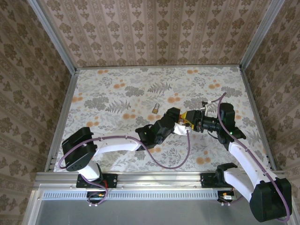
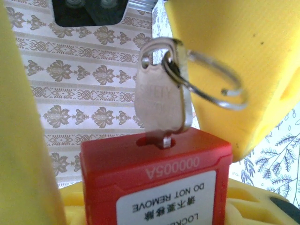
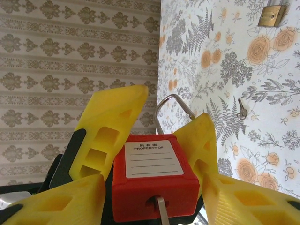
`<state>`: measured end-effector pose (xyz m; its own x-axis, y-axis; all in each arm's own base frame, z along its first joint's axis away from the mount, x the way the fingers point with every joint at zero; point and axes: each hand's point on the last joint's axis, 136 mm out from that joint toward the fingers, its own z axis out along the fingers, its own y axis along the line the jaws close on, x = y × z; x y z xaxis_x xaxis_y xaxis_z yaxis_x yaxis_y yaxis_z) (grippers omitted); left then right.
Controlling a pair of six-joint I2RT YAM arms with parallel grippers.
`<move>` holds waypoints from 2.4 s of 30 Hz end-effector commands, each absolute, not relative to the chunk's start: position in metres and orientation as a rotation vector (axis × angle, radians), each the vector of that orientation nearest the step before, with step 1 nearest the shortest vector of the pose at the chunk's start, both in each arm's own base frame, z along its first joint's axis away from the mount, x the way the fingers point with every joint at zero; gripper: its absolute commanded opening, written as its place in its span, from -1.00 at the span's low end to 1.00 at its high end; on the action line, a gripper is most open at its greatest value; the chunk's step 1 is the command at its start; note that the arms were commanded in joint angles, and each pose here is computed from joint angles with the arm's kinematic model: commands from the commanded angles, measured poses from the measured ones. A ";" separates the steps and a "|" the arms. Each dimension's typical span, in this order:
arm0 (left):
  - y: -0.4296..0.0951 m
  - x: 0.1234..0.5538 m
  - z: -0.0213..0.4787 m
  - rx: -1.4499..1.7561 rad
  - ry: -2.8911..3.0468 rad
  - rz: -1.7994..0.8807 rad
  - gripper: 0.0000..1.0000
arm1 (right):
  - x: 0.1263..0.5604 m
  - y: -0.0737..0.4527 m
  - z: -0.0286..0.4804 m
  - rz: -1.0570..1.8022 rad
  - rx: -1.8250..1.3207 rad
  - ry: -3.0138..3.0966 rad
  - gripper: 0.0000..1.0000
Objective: Unlock with the key
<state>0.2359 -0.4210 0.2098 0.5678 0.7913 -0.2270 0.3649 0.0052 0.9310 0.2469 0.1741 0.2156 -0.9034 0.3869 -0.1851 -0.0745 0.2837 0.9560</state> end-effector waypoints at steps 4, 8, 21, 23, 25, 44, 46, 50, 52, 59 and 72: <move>-0.417 0.233 0.204 1.606 1.049 0.422 -0.31 | 0.252 0.163 0.232 1.611 0.265 2.151 0.40; -0.414 0.233 0.195 1.623 1.074 0.409 -0.31 | 0.257 0.142 0.230 1.517 0.341 2.151 0.47; -0.408 0.222 0.146 1.815 1.310 0.213 -0.38 | 0.262 0.064 0.186 1.030 0.645 2.178 0.52; -0.410 0.216 0.136 1.852 1.381 0.110 -0.42 | 0.262 0.062 0.183 1.022 0.653 2.179 0.51; -0.415 0.210 0.130 1.881 1.428 0.015 -0.42 | 0.261 0.062 0.181 1.020 0.655 2.182 0.51; -0.428 0.194 0.057 2.079 1.761 -0.330 -0.38 | 0.255 0.039 0.178 0.919 0.734 2.141 0.51; -0.426 0.194 0.054 2.093 1.792 -0.354 -0.37 | 0.256 0.038 0.179 0.920 0.735 2.131 0.51; -0.425 0.203 0.049 2.107 1.848 -0.376 -0.35 | 0.258 0.037 0.181 0.926 0.742 2.119 0.51; -0.425 0.204 0.048 2.127 1.868 -0.401 -0.33 | 0.259 0.037 0.181 0.929 0.740 2.118 0.51; -0.423 0.202 0.038 2.220 1.974 -0.461 -0.31 | 0.259 0.039 0.182 0.955 0.732 2.110 0.52; -0.414 0.209 0.015 2.267 2.060 -0.406 -0.29 | 0.265 0.041 0.187 0.989 0.718 2.082 0.51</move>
<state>0.2124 -0.4213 0.0231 0.0835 0.9609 -0.2641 0.9905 -0.1092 -0.0840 0.2626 0.0401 0.1852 -0.5941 0.7188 -0.3610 0.1947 0.5640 0.8025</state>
